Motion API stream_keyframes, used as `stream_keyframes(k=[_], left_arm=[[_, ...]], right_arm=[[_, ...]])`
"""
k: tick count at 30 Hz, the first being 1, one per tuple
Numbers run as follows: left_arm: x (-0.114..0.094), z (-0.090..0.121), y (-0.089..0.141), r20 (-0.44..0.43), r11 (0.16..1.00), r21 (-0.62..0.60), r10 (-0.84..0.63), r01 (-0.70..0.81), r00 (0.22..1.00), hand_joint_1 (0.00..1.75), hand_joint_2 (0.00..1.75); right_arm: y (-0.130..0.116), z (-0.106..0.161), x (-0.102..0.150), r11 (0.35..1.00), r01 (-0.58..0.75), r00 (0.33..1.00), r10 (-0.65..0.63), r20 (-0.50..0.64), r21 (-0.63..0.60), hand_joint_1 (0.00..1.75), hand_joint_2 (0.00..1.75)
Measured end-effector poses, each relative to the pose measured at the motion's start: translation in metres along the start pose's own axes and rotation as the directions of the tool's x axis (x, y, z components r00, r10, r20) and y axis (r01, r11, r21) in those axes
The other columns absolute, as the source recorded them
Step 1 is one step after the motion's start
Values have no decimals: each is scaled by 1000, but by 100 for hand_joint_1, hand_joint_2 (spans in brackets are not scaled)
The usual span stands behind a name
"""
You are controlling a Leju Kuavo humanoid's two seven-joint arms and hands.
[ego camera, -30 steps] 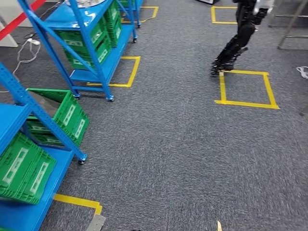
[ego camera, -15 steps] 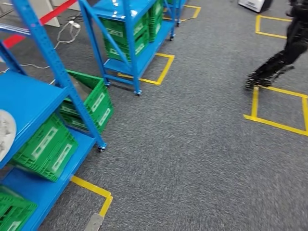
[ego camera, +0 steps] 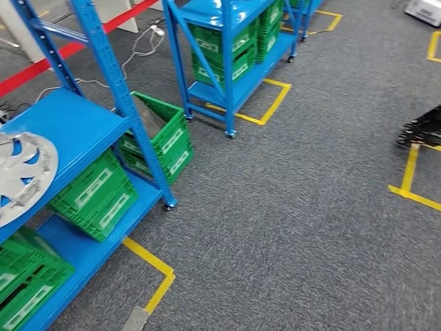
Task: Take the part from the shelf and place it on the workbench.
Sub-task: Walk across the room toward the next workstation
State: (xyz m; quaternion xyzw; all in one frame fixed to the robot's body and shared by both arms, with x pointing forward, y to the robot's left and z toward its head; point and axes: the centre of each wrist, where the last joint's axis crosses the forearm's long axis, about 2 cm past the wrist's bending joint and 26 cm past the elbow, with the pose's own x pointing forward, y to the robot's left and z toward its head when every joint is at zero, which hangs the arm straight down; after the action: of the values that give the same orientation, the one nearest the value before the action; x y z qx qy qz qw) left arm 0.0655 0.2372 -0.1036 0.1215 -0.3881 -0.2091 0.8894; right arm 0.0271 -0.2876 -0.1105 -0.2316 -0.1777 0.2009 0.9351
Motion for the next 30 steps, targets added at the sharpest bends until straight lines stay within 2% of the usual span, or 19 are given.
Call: stream_keyframes(k=[12,30], left_arm=[[-2,1,1,-3,1000,-1,-4,4,1000,0,175],[-1,0,1,-6,1000,5,-1,1,1000,0,175]], right_arm=[[-2,-2,6,1000,-6,1000,6,16,-4,0,0],[1,1,-1,1000,-13,1000,13,-2,8,0,0]])
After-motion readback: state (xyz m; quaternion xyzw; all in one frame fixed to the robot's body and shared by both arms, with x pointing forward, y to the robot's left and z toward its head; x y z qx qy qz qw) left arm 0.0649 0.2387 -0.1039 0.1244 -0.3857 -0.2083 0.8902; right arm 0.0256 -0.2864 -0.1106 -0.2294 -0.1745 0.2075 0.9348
